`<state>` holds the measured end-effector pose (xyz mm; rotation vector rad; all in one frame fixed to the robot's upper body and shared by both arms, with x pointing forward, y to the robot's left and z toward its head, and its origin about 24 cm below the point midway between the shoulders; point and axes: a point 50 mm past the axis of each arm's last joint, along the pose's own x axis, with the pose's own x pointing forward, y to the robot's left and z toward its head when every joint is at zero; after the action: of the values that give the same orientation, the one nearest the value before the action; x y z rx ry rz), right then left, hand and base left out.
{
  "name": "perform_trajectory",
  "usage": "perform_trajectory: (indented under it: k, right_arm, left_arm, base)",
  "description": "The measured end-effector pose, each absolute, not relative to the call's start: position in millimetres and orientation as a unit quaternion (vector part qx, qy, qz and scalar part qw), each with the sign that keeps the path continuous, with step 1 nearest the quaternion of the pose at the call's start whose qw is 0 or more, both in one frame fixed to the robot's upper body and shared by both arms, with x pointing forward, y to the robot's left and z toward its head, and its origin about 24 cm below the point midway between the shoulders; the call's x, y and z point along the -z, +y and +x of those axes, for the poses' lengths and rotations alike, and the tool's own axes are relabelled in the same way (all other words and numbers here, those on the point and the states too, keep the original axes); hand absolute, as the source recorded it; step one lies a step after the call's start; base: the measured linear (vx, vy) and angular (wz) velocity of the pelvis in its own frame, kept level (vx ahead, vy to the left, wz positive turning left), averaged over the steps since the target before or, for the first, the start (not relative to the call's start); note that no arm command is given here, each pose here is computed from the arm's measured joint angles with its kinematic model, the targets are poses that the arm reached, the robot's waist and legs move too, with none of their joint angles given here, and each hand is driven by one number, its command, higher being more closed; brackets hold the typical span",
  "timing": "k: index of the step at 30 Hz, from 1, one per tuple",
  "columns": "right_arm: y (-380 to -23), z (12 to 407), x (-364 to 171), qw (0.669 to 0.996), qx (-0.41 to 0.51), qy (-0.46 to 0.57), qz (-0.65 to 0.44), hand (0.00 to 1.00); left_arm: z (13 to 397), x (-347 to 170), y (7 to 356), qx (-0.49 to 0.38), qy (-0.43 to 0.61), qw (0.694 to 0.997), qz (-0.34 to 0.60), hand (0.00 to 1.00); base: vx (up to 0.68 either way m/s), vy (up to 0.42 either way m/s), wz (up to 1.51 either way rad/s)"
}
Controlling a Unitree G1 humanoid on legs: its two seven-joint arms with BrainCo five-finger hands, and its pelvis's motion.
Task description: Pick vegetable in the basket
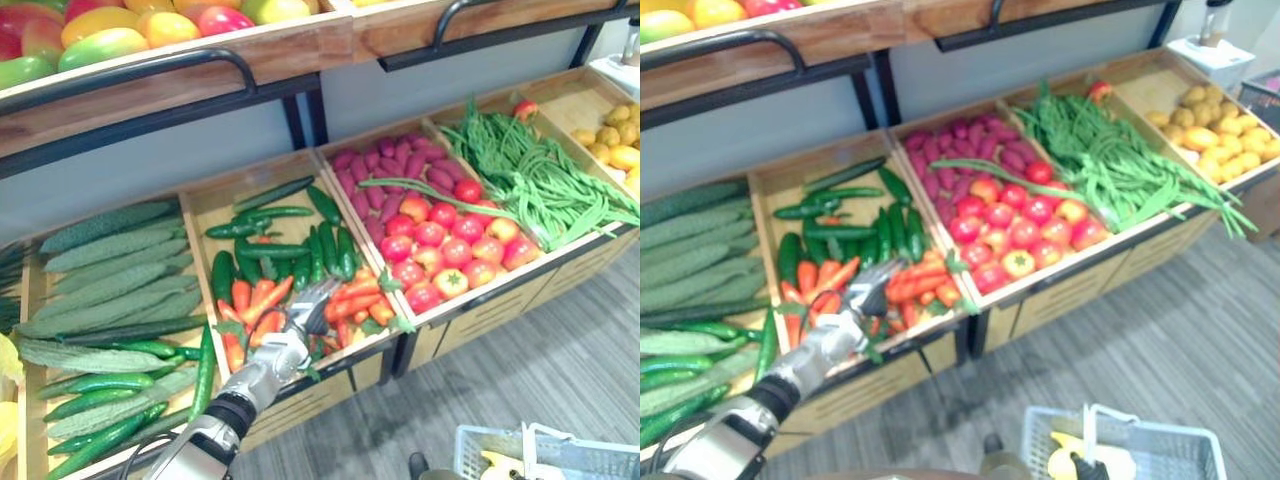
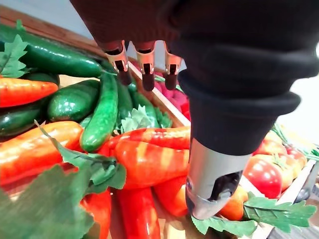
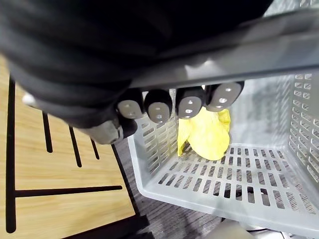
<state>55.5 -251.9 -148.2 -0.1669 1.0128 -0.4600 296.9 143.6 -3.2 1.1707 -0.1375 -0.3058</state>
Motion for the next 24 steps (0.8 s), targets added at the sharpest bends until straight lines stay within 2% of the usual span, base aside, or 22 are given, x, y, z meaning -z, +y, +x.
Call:
perform_trajectory:
  k: [15,22,23,24]
  right_arm:
    - [-252,71,146,0.855,0.22,0.463,-0.08,1.0]
    - [-253,80,143,0.861,0.221,0.451,-0.082,1.0]
    - [-253,81,143,0.861,0.221,0.45,-0.083,1.0]
    - [-253,81,143,0.861,0.221,0.45,-0.082,1.0]
  left_arm:
    - [311,-3,148,0.112,-0.056,0.827,0.549,0.0]
    - [318,0,162,0.086,-0.021,0.827,0.556,0.0]
    - [318,0,164,0.083,-0.015,0.831,0.55,1.0]
    - [317,3,165,0.082,-0.008,0.833,0.547,1.0]
  base:
    - [0.01,-0.019,-0.1]
    - [-0.02,-0.027,-0.18]
    - [-0.02,-0.036,-0.18]
    - [-0.02,-0.047,-0.11]
